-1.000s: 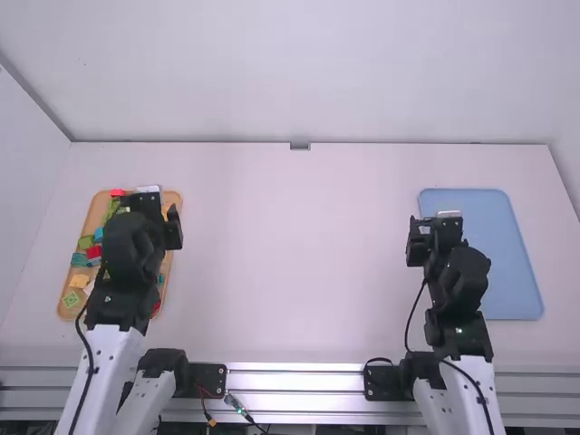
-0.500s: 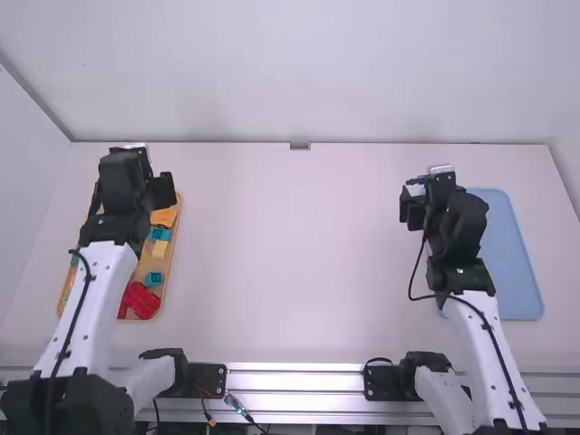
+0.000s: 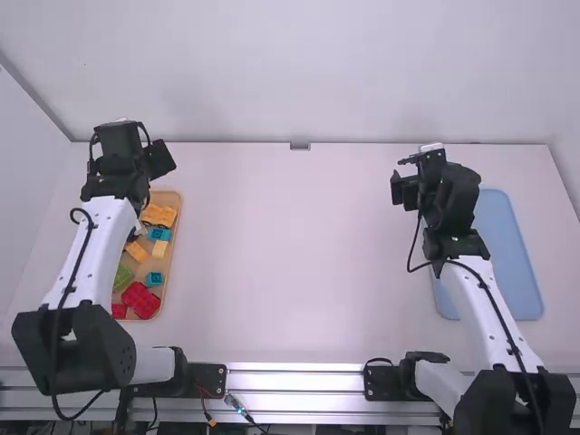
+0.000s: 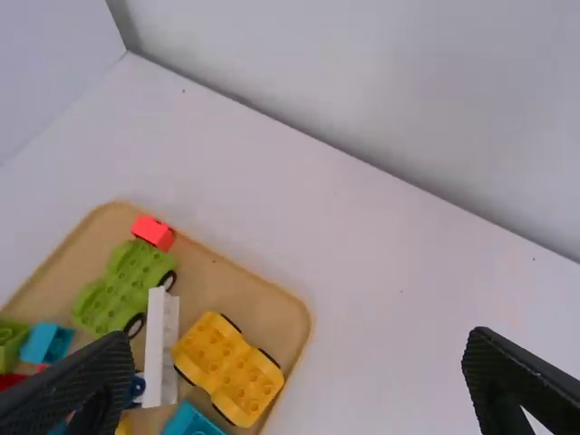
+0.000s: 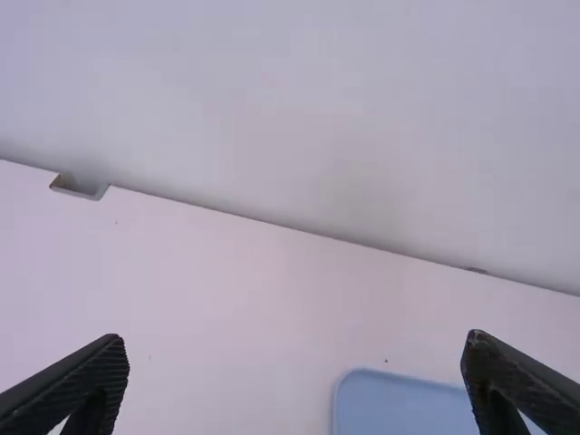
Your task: Assemble lego blocks to make yellow taxi
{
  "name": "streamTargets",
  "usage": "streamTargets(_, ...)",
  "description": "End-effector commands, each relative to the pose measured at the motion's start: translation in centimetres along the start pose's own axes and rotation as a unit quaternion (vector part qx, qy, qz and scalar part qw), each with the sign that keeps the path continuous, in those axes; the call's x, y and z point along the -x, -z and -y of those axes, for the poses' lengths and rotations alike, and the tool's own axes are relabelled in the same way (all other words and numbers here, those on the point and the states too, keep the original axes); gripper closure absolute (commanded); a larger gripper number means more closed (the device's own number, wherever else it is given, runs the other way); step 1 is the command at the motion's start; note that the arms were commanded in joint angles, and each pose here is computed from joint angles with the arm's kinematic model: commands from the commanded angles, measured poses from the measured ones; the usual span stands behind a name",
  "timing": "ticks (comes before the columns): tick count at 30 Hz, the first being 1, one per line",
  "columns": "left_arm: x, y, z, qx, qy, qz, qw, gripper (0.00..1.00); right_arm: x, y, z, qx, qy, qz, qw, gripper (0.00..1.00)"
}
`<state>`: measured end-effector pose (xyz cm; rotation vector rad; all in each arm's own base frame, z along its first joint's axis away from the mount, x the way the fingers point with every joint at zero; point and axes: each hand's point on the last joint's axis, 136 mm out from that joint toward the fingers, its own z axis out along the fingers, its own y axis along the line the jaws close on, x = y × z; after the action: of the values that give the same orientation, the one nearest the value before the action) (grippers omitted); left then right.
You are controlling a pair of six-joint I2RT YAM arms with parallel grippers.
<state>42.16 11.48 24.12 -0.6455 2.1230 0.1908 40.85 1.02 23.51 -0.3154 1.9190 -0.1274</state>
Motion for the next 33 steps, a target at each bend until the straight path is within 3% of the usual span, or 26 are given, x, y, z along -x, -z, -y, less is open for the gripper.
streamTargets(1,0.8,-1.4,-0.1,0.013,0.024,-0.009,1.0,0.02,2.0,-0.3,-0.5,0.009,0.01,0.019,1.0,0.02)
streamTargets(9,-0.6,-6.1,-1.3,0.069,0.043,-0.134,0.988,0.01,2.1,-0.5,-1.0,0.015,0.013,0.019,1.0,0.01)
streamTargets(15,-4.9,-8.8,-0.8,0.034,0.067,-0.282,0.957,0.01,1.8,-0.5,-1.1,0.017,0.013,0.013,1.0,0.01)
streamTargets(24,-10.1,-9.4,1.6,-0.018,0.1,-0.37,0.923,0.01,1.3,-0.5,-1.3,0.021,0.013,0.002,1.0,0.01)
streamTargets(28,-11.4,-9.5,-0.2,0.051,0.165,-0.376,0.911,0.01,1.3,-0.5,-1.3,0.021,0.012,0.001,1.0,0.01)
streamTargets(33,-13.4,-10.0,-0.3,0.063,0.18,-0.387,0.902,0.01,1.2,-0.5,-1.2,0.02,0.012,0.001,1.0,0.01)
